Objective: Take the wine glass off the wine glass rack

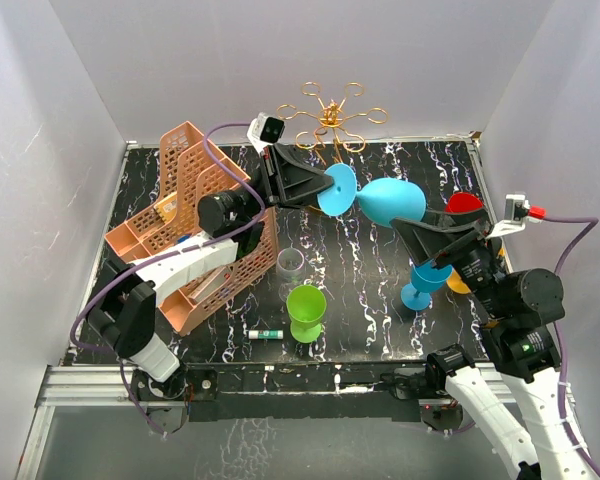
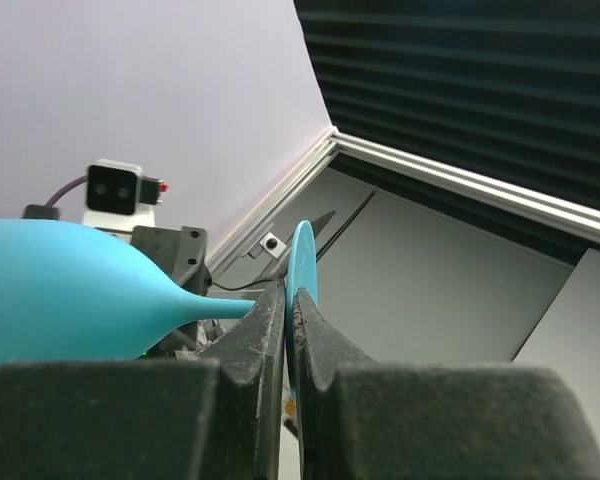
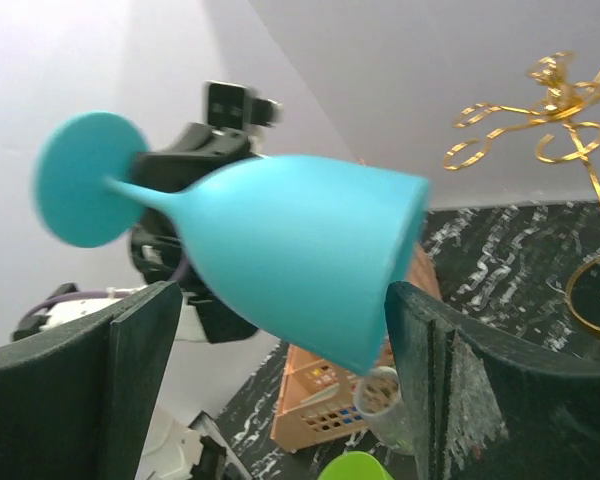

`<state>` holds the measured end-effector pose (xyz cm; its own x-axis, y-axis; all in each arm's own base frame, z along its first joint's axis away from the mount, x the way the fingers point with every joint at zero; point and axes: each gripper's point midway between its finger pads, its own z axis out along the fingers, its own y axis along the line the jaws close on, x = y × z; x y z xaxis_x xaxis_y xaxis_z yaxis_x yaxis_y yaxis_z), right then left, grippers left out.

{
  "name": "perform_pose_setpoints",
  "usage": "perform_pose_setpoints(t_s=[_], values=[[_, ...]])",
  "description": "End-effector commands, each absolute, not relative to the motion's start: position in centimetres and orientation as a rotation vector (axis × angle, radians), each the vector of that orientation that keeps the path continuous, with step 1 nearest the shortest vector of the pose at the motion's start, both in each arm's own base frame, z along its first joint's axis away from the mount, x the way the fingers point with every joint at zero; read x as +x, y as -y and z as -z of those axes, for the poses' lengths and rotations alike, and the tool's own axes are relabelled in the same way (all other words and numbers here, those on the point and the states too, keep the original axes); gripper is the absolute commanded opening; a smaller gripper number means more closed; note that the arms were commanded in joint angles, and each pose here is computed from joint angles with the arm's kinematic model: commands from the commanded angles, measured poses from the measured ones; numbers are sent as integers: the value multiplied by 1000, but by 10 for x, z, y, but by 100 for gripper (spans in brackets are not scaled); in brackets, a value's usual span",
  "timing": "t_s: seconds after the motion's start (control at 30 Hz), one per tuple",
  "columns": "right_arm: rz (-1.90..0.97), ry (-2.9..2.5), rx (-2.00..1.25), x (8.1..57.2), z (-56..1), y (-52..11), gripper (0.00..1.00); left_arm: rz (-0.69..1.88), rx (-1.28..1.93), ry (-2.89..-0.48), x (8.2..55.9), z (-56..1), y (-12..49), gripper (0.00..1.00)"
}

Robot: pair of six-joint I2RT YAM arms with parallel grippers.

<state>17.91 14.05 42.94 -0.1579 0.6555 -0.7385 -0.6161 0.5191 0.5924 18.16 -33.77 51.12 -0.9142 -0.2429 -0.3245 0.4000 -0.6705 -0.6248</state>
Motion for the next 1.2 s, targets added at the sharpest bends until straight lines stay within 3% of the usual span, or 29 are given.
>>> perform_pose_setpoints(t_s=[0.0, 0.43, 0.57, 0.6, 0.7, 0.83, 1.03, 1.17], values=[[-1198, -1106, -144, 144, -475, -149, 84, 2609, 373, -764, 155, -530, 305, 0], [-1516, -793, -413, 66, -511, -164, 23, 2614, 364, -778, 159, -527, 308, 0], [-1505, -784, -393, 70, -515, -162, 11, 2578, 358, -756, 161, -528, 305, 2], [-1496, -792, -388, 72, -515, -162, 8, 2565, 355, -750, 161, -529, 304, 11], [-1450, -822, -371, 80, -517, -162, 8, 2525, 349, -749, 160, -527, 301, 25], [-1358, -866, -320, 91, -519, -156, 8, 2466, 318, -786, 164, -518, 299, 55], [-1141, -1008, -105, 127, -506, -130, 8, 2339, 305, -848, 170, -509, 293, 81], [-1025, -1126, 132, 158, -482, -104, 8, 2219, 305, -931, 174, -504, 293, 90]])
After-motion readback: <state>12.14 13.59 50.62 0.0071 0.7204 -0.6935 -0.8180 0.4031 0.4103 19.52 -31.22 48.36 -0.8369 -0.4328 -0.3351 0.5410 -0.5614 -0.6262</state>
